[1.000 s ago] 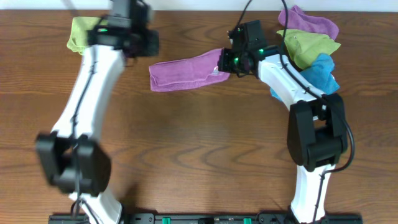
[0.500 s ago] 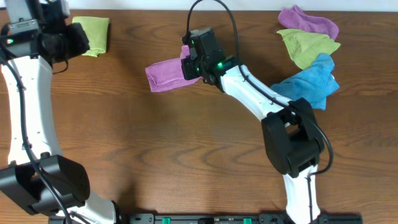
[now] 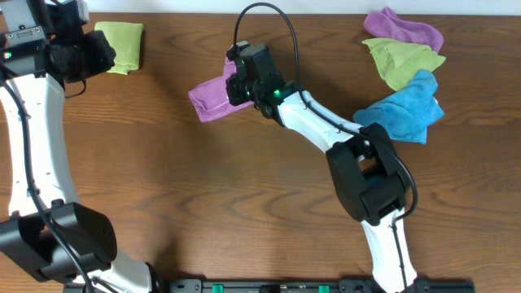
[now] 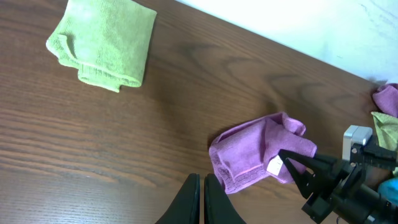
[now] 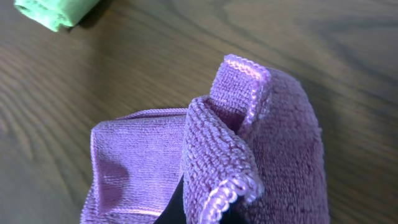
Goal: Fold the cloth
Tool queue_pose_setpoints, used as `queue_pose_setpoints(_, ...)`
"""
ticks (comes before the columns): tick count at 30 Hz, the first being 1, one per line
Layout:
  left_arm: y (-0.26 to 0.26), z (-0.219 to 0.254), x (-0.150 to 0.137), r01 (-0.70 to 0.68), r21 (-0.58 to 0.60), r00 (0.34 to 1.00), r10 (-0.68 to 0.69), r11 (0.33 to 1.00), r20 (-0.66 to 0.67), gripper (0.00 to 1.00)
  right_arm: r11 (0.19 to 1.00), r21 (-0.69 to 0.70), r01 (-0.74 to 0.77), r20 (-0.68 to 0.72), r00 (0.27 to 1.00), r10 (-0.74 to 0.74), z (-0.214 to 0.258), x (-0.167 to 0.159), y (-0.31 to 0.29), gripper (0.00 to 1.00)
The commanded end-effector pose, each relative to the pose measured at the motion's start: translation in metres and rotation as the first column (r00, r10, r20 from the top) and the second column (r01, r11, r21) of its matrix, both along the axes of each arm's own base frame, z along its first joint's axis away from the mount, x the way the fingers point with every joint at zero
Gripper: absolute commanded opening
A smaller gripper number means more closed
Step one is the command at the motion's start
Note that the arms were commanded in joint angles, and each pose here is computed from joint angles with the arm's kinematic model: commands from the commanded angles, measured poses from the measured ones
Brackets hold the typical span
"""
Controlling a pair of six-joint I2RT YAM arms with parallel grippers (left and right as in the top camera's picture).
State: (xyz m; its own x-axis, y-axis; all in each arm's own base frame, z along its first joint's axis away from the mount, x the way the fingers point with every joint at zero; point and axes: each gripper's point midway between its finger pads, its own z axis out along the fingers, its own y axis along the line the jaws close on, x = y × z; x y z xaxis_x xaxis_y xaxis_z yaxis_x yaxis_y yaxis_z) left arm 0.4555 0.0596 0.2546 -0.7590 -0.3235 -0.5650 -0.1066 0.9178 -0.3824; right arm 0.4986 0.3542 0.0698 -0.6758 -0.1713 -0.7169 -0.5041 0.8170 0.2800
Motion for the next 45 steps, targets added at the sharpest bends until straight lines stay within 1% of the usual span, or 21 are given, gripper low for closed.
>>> queue_pose_setpoints(1, 0.0, -0.001, -0.001, 0.019, 0.006, 1.0, -0.019, 1.0, -0.003, 0.06, 0.996, 0.013, -0.087, -0.005, 0.996, 0.087, -0.001, -0.009, 0.014, 0.01)
queue_pose_setpoints(4, -0.001, -0.002, -0.002, 0.019, 0.004, 1.0, -0.019, 1.0, -0.008, 0.06, 0.993, -0.011, -0.119, -0.009, 0.993, 0.119, -0.008, -0.015, 0.017, 0.01)
queue_pose_setpoints(9, -0.001, -0.003, -0.003, 0.03, 0.012, 0.999, -0.03, 0.999, -0.011, 0.06, 0.976, -0.034, -0.216, -0.003, 0.976, 0.216, -0.017, -0.03, 0.032, 0.01)
queue_pose_setpoints(13, -0.001, -0.004, -0.004, 0.033, 0.013, 0.999, -0.033, 0.999, -0.014, 0.06, 0.966, -0.051, -0.254, 0.011, 0.967, 0.255, -0.02, -0.038, 0.041, 0.01)
queue_pose_setpoints(21, -0.001, -0.004, -0.004, 0.038, 0.017, 0.999, -0.037, 0.999, -0.015, 0.06, 0.965, -0.056, -0.256, 0.034, 0.966, 0.258, -0.018, -0.037, 0.045, 0.01)
queue_pose_setpoints(22, -0.001, -0.004, -0.004, 0.038, 0.017, 0.999, -0.037, 0.999, -0.015, 0.06, 0.966, -0.053, -0.254, 0.033, 0.966, 0.256, -0.018, -0.037, 0.045, 0.18)
queue_pose_setpoints(23, -0.001, -0.004, -0.004, 0.038, 0.018, 0.999, -0.038, 0.999, -0.015, 0.06, 0.967, -0.045, -0.25, 0.026, 0.967, 0.252, -0.018, -0.038, 0.046, 0.45)
queue_pose_setpoints(24, -0.001, -0.004, -0.004, 0.042, 0.021, 0.999, -0.041, 0.999, -0.014, 0.06, 0.965, -0.029, -0.26, 0.017, 0.965, 0.261, -0.017, -0.042, 0.05, 0.66)
queue_pose_setpoints(29, 0.0, -0.004, -0.004, 0.047, 0.035, 0.999, -0.046, 0.998, -0.013, 0.06, 0.924, 0.085, -0.373, -0.024, 0.926, 0.377, -0.009, -0.073, 0.079, 0.67)
queue_pose_setpoints(32, 0.004, -0.006, -0.004, 0.039, 0.055, 0.999, -0.038, 0.998, -0.017, 0.06, 0.919, 0.089, -0.384, -0.022, 0.922, 0.387, -0.008, -0.077, 0.083, 0.73)
queue_pose_setpoints(35, 0.012, -0.009, -0.005, 0.012, 0.095, 0.999, -0.009, 0.995, -0.031, 0.06, 0.933, 0.127, -0.337, -0.04, 0.938, 0.344, -0.001, -0.067, 0.079, 0.77)
queue_pose_setpoints(37, 0.015, -0.011, -0.005, 0.019, 0.122, 0.999, -0.015, 0.992, -0.036, 0.06, 0.927, 0.165, -0.336, -0.028, 0.938, 0.345, 0.015, -0.059, 0.076, 0.77)
queue_pose_setpoints(39, 0.016, -0.014, -0.006, 0.033, 0.141, 0.999, -0.028, 0.989, -0.04, 0.06, 0.927, 0.18, -0.33, -0.005, 0.942, 0.336, 0.034, -0.049, 0.07, 0.81)
queue_pose_setpoints(42, 0.027, -0.022, -0.008, 0.004, 0.184, 0.998, 0.009, 0.983, -0.068, 0.06, 0.931, 0.162, -0.326, 0.055, 0.945, 0.322, 0.078, -0.033, 0.051, 0.82)
queue_pose_setpoints(44, 0.03, -0.028, -0.01, -0.001, 0.181, 0.996, 0.016, 0.983, -0.082, 0.06, 0.934, 0.13, -0.333, 0.096, 0.942, 0.322, 0.106, -0.027, 0.038, 0.87)
queue_pose_setpoints(45, 0.03, -0.032, -0.012, 0.0, 0.174, 0.996, 0.017, 0.985, -0.093, 0.06, 0.945, 0.103, -0.31, 0.11, 0.948, 0.299, 0.123, -0.022, 0.025, 0.88)
